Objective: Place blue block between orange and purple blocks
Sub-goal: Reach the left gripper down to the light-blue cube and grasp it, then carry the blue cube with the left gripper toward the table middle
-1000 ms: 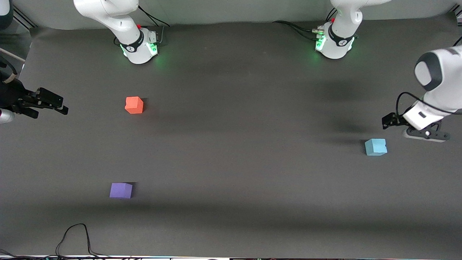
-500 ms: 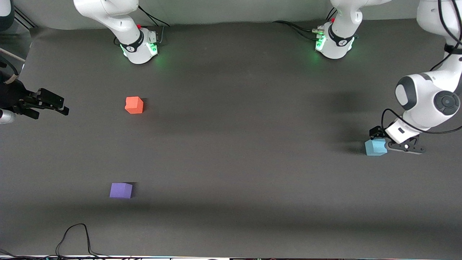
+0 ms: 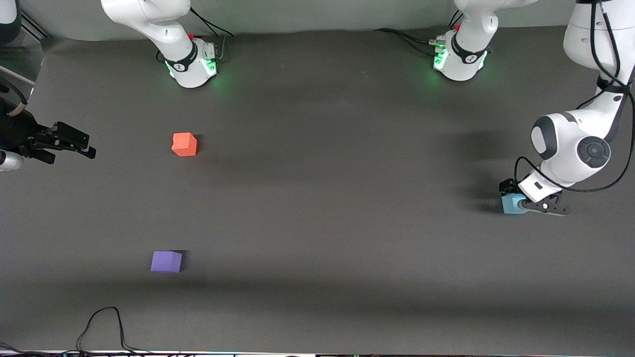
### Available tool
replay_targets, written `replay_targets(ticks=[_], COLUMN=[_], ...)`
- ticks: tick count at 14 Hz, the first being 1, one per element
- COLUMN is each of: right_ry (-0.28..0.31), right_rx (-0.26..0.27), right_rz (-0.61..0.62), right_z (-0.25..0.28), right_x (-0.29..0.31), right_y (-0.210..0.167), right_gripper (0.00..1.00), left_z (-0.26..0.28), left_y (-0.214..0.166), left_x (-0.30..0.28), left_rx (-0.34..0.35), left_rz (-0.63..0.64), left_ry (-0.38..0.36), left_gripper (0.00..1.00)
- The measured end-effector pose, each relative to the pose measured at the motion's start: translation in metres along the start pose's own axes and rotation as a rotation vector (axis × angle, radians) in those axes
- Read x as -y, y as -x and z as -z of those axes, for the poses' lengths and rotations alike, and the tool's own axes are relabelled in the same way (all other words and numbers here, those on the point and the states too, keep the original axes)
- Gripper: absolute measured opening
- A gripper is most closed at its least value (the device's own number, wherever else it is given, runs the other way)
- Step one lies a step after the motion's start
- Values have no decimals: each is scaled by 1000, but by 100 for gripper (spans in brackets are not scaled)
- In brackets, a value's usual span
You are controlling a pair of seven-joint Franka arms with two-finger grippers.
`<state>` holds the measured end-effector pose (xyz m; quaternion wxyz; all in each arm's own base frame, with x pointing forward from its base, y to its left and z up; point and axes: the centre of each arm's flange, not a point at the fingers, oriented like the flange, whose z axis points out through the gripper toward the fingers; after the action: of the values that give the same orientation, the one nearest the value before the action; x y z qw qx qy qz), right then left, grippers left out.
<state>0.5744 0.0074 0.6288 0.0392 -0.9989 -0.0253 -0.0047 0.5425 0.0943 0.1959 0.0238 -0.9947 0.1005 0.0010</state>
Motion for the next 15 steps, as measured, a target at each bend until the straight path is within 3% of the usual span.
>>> replay_targets(ticks=[1, 4, 5, 12, 15], right_ry=[0, 0, 0, 0, 0], right_rx=[0, 1, 1, 3, 3], right_rz=[0, 0, 0, 0, 0], right_z=[0, -1, -1, -2, -2], right_x=[0, 0, 0, 0, 0], right_y=[0, 0, 0, -1, -1], right_gripper=[100, 100, 100, 100, 100], left_z=[0, 2, 4, 15, 72], left_y=[-1, -4, -5, -15, -42], left_x=[0, 1, 1, 6, 16], left_rx=[-2, -8, -11, -18, 68], left_rz=[0, -1, 0, 10, 23], left_ry=[0, -2, -3, -1, 35], left_gripper=[95, 61, 58, 56, 56])
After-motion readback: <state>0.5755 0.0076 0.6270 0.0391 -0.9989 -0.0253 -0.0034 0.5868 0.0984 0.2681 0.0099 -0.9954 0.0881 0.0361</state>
